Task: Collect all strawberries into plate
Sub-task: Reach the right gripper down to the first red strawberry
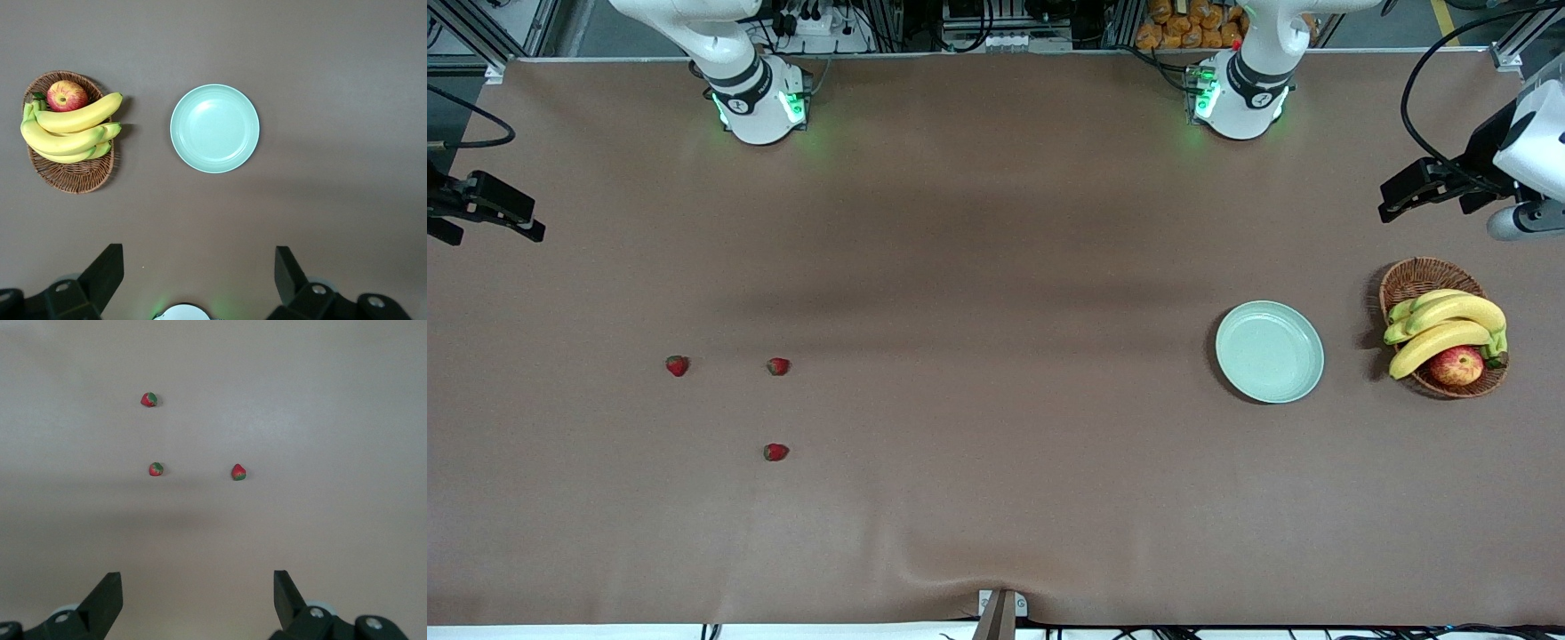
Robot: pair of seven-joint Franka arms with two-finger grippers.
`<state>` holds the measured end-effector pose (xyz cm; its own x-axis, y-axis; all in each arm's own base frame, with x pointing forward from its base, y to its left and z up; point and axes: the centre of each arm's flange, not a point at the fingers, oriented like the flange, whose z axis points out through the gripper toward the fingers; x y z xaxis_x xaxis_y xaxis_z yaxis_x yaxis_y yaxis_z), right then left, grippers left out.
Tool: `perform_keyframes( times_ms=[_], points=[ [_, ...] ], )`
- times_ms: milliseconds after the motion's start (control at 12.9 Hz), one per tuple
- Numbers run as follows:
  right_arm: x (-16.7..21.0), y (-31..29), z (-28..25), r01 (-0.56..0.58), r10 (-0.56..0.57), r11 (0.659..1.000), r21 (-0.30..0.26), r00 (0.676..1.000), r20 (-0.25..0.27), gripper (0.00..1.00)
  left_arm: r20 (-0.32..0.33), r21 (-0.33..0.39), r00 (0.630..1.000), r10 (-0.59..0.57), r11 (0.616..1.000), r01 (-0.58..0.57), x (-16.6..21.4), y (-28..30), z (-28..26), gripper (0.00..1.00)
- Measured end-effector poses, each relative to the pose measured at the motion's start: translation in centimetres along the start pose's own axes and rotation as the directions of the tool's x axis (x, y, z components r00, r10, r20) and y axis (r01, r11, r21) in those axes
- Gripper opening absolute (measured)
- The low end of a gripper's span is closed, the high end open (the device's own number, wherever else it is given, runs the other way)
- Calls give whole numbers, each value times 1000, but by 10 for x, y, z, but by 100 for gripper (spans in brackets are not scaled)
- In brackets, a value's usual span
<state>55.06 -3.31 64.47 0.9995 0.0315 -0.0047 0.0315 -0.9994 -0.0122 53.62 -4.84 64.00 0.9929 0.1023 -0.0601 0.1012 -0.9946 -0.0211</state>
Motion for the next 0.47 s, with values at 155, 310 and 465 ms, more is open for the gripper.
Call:
perform_keyframes(
  times_ms=[155, 310, 465],
  points=[
    [0, 0, 0, 0, 0, 1000, 0, 1000, 1, 100, -1, 0, 1000, -1, 1000, 1, 0, -1, 0, 100],
    [0, 0, 1, 0, 0, 1000, 0, 1000, 2, 100, -13, -2, 1000, 27, 1000, -27, 0, -2, -7, 100],
    [0, 1, 1, -1, 1, 1000, 0, 1000, 3, 100, -28, -4, 999, 43, 999, -44, -1, -2, -15, 100]
  ],
)
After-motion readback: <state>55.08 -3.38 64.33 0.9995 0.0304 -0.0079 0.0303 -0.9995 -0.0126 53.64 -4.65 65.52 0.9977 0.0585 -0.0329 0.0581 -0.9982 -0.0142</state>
